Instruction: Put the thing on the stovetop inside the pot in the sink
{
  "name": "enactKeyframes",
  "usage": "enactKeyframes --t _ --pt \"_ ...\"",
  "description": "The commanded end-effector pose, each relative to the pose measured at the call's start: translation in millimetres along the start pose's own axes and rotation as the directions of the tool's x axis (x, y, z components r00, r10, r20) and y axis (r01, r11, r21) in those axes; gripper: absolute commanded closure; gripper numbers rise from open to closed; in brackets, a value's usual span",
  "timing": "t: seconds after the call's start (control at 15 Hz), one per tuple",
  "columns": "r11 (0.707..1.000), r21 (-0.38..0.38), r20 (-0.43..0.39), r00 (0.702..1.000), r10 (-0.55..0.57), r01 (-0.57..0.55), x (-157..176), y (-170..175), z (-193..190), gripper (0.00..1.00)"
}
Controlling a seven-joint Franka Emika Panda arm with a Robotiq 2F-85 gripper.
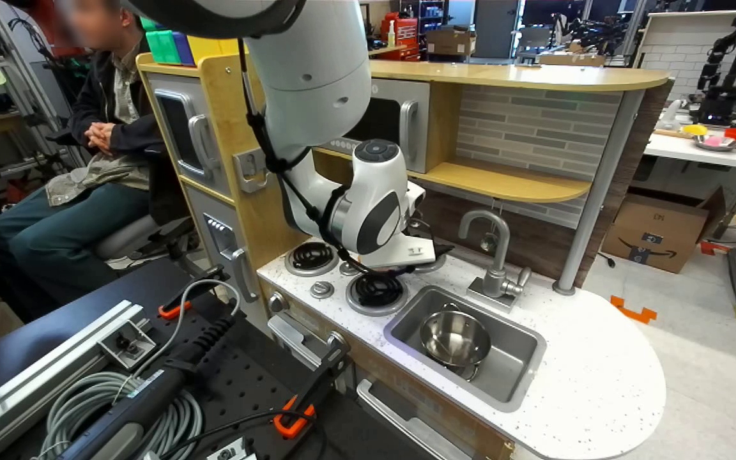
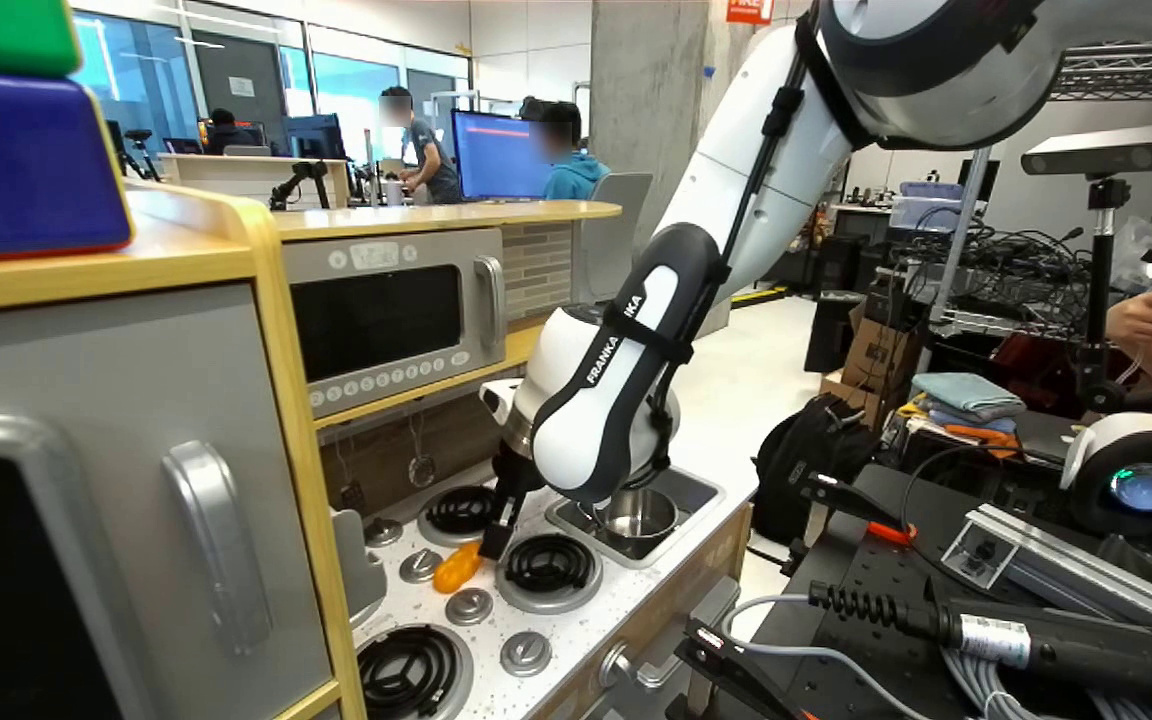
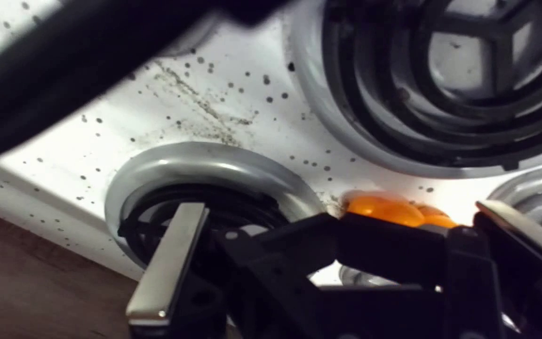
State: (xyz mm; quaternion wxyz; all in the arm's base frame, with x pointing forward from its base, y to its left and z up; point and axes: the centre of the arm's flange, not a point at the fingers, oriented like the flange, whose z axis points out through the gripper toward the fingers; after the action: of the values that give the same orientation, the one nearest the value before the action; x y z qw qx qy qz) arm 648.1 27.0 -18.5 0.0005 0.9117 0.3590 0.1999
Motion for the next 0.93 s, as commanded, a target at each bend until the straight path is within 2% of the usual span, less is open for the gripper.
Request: enactKeyframes --t 0.0,0.07,0.13,0.27,0.6,0.67,0.73,0.87 --pt "1.000 -0.018 -0.054 0.999 0.006 -0.007 -13.9 -6.9 -32.4 0.74" --pt "1.000 -0.025 -0.066 0.998 0.012 -0.014 -13.9 -9.6 -35.7 0.68" --pt "1.000 -0.021 -0.038 0.999 0.007 -0.008 -10.3 0.5 -12.1 0.85" --pt "1.000 -0.021 -0.046 0.999 0.014 -0.015 -11.6 -3.7 -15.9 0.70" --pt "1.000 -0.018 -0.045 0.999 0.016 -0.017 -11.2 -5.3 -18.5 0.68" --pt "1.000 -0.018 -0.045 0.999 0.016 -0.017 -11.1 -5.4 -18.6 0.43" --pt "0.998 -0.005 -0.033 0.997 -0.064 0.063 -11.6 -4.8 -19.5 0.42" --pt "0.980 0.027 0.000 0.981 -0.195 0.195 -10.0 -4.9 -24.0 0.29"
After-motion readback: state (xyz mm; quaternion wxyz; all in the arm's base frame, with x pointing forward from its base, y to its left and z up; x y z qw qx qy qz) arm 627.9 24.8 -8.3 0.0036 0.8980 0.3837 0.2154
